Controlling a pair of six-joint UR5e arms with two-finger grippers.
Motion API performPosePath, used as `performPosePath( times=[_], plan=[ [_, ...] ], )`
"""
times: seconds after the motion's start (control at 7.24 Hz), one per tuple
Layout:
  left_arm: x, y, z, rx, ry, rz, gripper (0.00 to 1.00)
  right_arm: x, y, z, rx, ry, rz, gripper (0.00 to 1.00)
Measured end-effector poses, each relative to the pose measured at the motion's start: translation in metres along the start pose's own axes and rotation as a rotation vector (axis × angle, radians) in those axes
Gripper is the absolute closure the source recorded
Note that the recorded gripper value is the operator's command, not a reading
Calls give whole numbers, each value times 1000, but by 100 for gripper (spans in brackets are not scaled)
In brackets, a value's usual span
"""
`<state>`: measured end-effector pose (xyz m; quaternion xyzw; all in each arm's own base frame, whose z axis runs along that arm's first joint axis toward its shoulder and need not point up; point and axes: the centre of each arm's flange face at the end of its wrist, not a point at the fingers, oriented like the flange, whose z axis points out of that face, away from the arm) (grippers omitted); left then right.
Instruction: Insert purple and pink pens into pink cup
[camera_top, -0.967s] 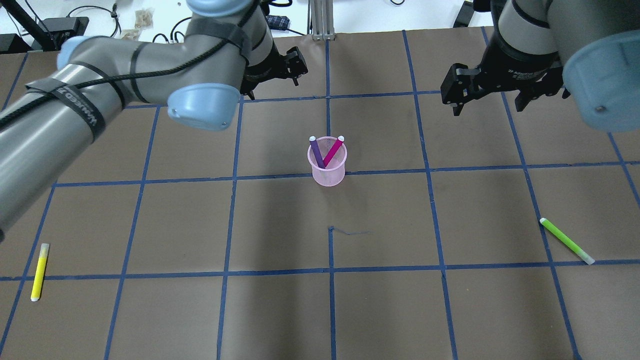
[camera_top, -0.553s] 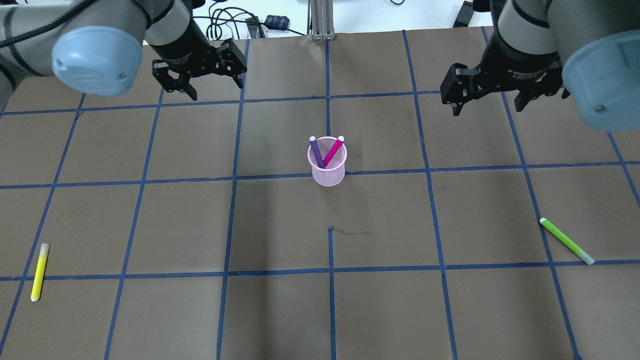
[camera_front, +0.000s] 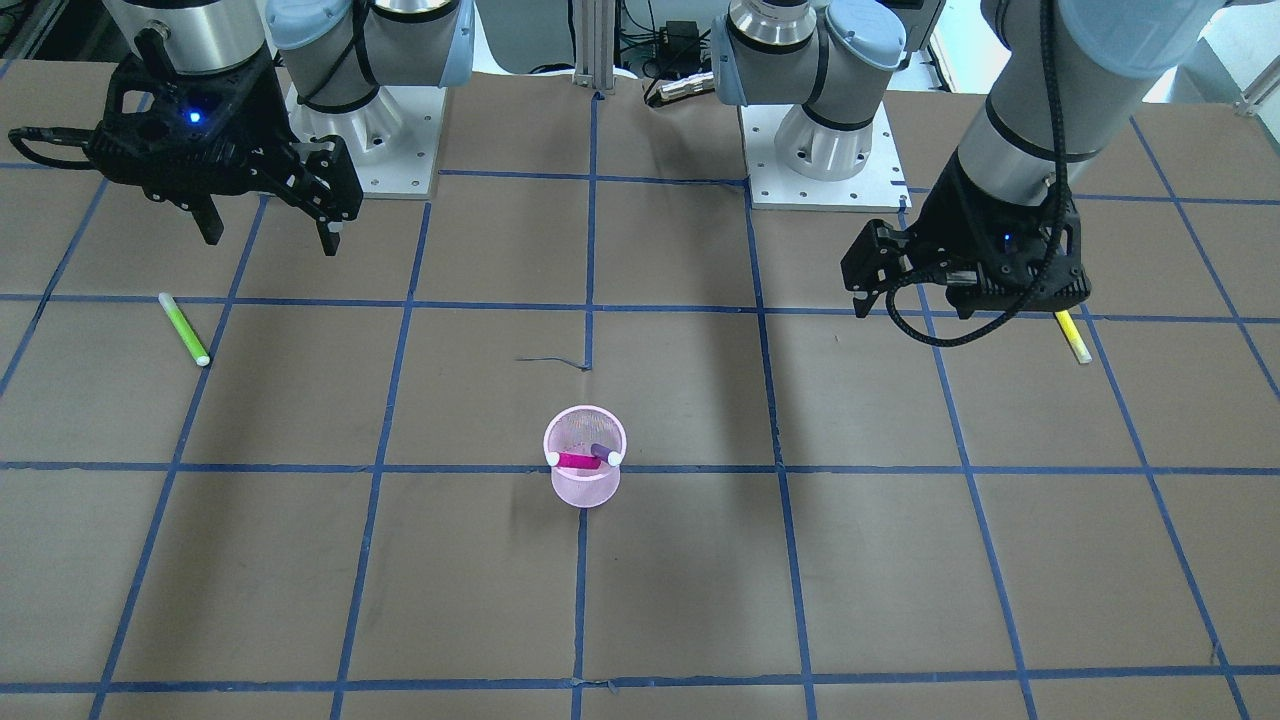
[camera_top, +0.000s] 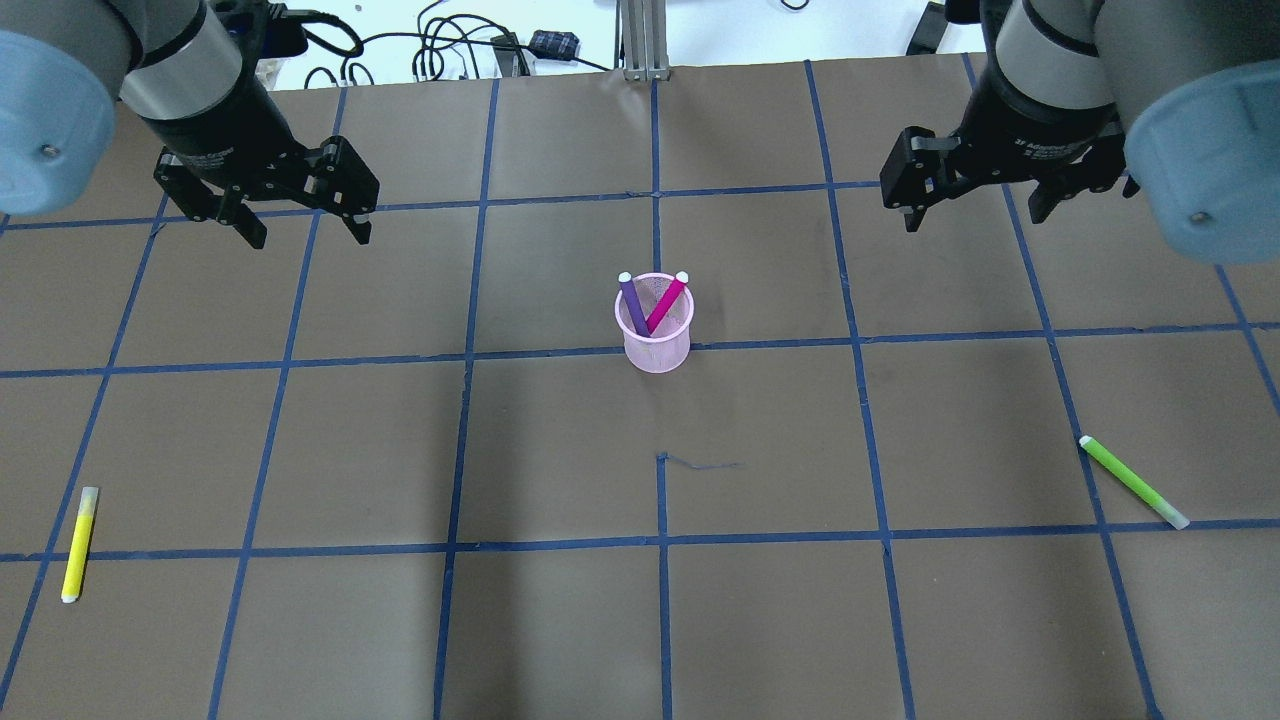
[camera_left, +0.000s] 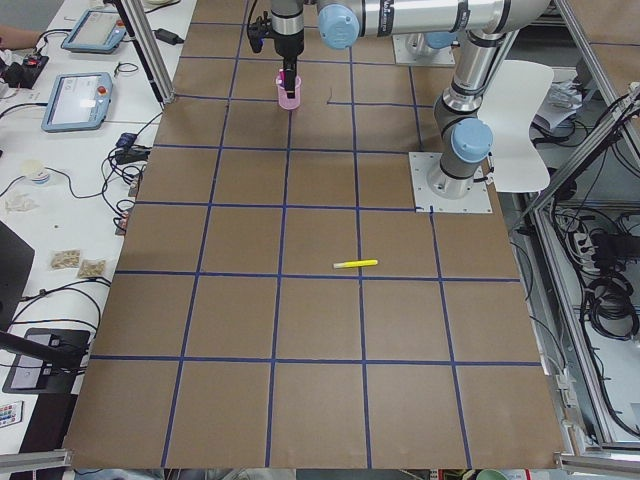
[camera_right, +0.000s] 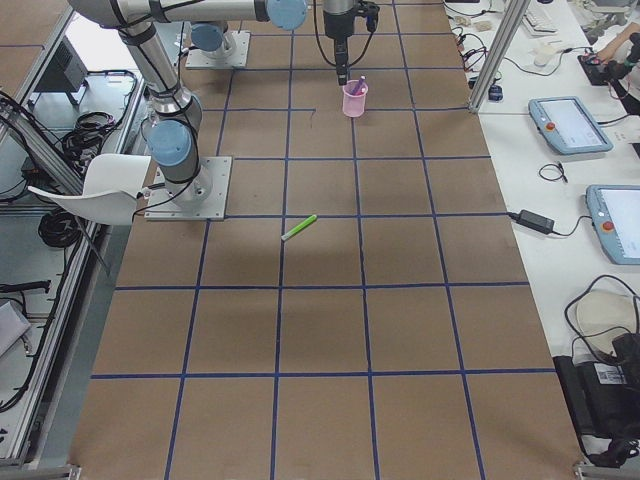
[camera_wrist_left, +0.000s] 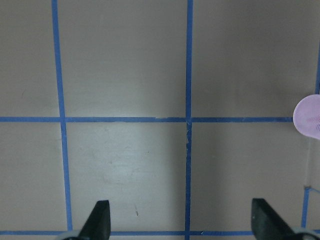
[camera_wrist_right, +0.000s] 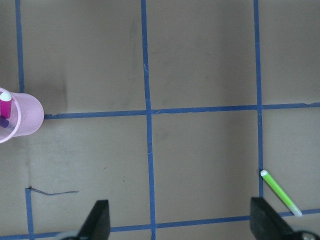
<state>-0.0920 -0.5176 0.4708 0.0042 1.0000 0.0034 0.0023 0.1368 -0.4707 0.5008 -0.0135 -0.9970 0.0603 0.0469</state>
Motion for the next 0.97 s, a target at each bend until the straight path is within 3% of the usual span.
performPosePath(
  times=[0.41,0.97],
  plan=[
    [3,18,-9,11,-2,5,0,0,0,0,0,1,0,0],
    [2,16,-2,-1,-4,8,0,0,0,0,-1,1,0,0]
  ],
)
